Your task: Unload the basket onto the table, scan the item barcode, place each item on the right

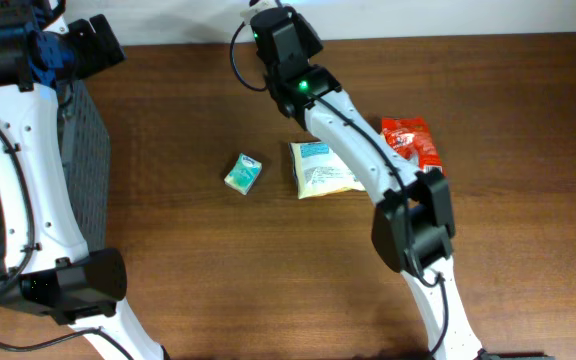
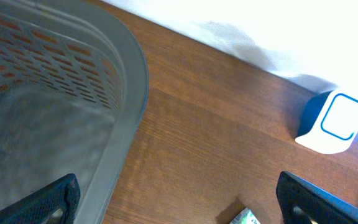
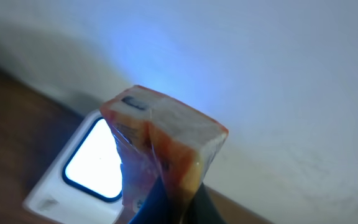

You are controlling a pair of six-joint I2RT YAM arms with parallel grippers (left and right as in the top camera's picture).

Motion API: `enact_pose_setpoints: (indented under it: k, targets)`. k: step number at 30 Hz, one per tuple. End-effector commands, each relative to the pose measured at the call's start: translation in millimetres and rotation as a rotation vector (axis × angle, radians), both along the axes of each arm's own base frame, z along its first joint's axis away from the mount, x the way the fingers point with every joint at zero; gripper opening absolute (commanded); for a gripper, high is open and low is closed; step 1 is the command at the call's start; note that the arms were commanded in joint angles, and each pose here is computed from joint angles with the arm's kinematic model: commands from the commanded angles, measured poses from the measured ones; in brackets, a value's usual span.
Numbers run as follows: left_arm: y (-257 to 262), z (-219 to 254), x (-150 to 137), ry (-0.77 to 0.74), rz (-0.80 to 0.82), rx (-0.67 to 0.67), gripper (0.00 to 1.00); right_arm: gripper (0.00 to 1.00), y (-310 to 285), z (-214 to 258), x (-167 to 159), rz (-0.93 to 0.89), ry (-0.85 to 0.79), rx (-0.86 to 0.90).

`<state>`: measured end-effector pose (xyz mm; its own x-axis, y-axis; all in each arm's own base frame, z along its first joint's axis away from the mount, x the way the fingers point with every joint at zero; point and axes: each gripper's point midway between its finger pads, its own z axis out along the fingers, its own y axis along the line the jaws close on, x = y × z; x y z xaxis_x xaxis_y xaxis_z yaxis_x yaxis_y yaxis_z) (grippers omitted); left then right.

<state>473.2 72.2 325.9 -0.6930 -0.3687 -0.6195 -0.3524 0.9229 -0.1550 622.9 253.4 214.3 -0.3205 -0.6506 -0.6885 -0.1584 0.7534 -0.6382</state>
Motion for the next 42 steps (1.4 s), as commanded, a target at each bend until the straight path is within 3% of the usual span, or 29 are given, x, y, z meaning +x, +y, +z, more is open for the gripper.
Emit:
enact_pose_setpoints:
  k: [1,7,10,15,20,24,29,36,42]
  targets:
    - [4,1,2,-0.004,-0.001,0.020,0.99,0.04,-6,-36,16,0.049,0.024,-0.190]
    - [4,2,2,-0.004,-0.001,0.020,0.99,0.04,0,-58,20,0.114,0.066,-0.163]
    - [4,2,2,-0.004,-0.001,0.020,0.99,0.04,-18,-49,21,-0.023,0.029,-0.081]
    - [4,1,2,-0.004,-0.001,0.020,0.99,0.04,-92,22,12,-0.307,-0.059,0.223]
    - [4,2,2,-0.004,-0.002,0.020,0.99,0.04,-219,78,-24,-0.483,0.044,0.680]
    - [4,1,2,-0.004,-0.001,0.020,0.99,0.04,-339,24,-81,-0.719,0.332,0.845]
    - [4,1,2,-0.004,-0.001,0.020,0.99,0.04,-426,-53,-154,-1.004,0.575,0.891]
    - [4,2,2,-0.004,-0.001,0.020,0.99,0.04,-479,-130,-204,-1.179,0.646,0.930]
    - [4,1,2,-0.004,-0.001,0.020,0.99,0.04,-502,-140,-220,-1.235,0.628,0.950]
